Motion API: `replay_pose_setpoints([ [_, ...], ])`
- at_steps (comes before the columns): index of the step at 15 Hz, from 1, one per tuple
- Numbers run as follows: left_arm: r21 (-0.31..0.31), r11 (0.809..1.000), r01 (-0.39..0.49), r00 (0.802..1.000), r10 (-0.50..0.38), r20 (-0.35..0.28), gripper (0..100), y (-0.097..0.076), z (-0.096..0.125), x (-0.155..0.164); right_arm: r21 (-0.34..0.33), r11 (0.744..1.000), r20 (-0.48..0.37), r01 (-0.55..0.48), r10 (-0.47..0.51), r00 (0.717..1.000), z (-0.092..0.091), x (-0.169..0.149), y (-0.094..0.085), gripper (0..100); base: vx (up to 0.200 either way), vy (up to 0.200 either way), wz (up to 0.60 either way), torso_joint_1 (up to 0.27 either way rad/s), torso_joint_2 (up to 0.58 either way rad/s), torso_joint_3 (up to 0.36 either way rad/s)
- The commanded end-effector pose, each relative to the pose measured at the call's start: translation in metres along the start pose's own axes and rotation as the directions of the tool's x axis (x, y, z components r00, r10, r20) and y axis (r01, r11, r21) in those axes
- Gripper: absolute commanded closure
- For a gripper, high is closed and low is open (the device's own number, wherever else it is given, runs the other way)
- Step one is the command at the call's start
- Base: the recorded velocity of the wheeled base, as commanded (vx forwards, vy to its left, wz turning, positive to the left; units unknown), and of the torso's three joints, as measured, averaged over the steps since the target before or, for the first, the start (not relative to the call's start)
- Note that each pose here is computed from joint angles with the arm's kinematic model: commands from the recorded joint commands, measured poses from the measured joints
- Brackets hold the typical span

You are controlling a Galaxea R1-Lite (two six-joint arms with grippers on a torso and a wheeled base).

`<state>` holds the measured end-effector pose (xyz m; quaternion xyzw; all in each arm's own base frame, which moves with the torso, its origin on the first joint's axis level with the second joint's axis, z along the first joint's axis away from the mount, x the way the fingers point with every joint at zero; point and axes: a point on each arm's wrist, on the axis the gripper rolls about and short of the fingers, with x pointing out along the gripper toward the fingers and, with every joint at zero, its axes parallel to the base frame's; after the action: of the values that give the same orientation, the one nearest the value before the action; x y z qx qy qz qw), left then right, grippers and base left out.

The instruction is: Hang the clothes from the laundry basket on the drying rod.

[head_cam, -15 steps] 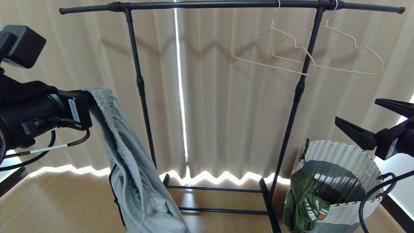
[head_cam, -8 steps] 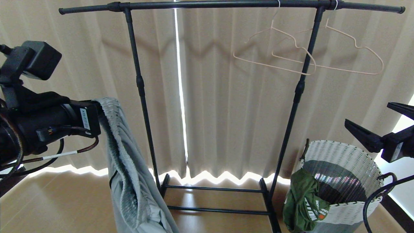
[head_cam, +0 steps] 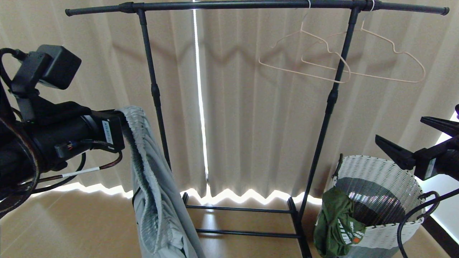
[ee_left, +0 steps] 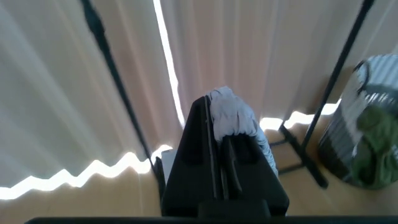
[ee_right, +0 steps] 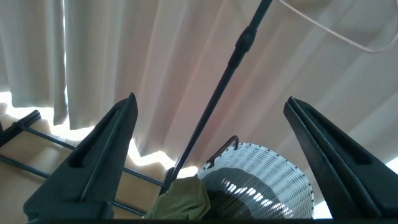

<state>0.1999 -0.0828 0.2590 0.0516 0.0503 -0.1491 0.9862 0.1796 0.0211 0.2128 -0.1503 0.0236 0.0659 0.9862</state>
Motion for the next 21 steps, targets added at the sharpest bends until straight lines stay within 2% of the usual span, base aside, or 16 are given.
replay_pose_setpoints([
  [1, 0.007, 0.999, 0.033, 0.999, -0.033, -0.007, 100, -0.009, -0.005, 0.008, 0.0, 1.0, -0.021, -0.007, 0.007, 1.0, -0.004, 0.003, 0.001, 0, 0.0, 0.0, 0.0, 0.022, -0.08, -0.032],
  [3, 0.012, 0.998, 0.057, 0.998, -0.057, -0.007, 100, -0.015, -0.005, 0.008, 0.0, 1.0, -0.023, -0.008, 0.008, 1.0, -0.005, 0.003, 0.002, 0, 0.0, 0.0, 0.0, 0.071, -0.29, -0.205],
  [8, 0.012, 0.998, 0.06, 0.998, -0.06, -0.008, 100, -0.015, -0.006, 0.007, 0.0, 1.0, -0.024, -0.008, 0.008, 1.0, -0.005, 0.002, 0.002, 0, 0.0, 0.0, 0.0, 0.119, -0.41, -0.286],
  [19, 0.03, 0.997, 0.069, 0.995, -0.066, -0.078, 100, -0.015, -0.029, -0.001, 0.004, 1.0, -0.03, -0.005, 0.005, 1.0, -0.008, 0.002, 0.002, 0, 0.0, 0.0, 0.0, 0.19, -0.46, -0.277],
  [21, 0.054, 0.996, 0.07, 0.994, -0.065, -0.086, 100, -0.015, -0.033, -0.002, 0.004, 1.0, -0.034, -0.007, 0.007, 0.999, -0.008, 0.002, 0.002, 0, 0.0, 0.0, 0.0, 0.071, -0.16, -0.095],
])
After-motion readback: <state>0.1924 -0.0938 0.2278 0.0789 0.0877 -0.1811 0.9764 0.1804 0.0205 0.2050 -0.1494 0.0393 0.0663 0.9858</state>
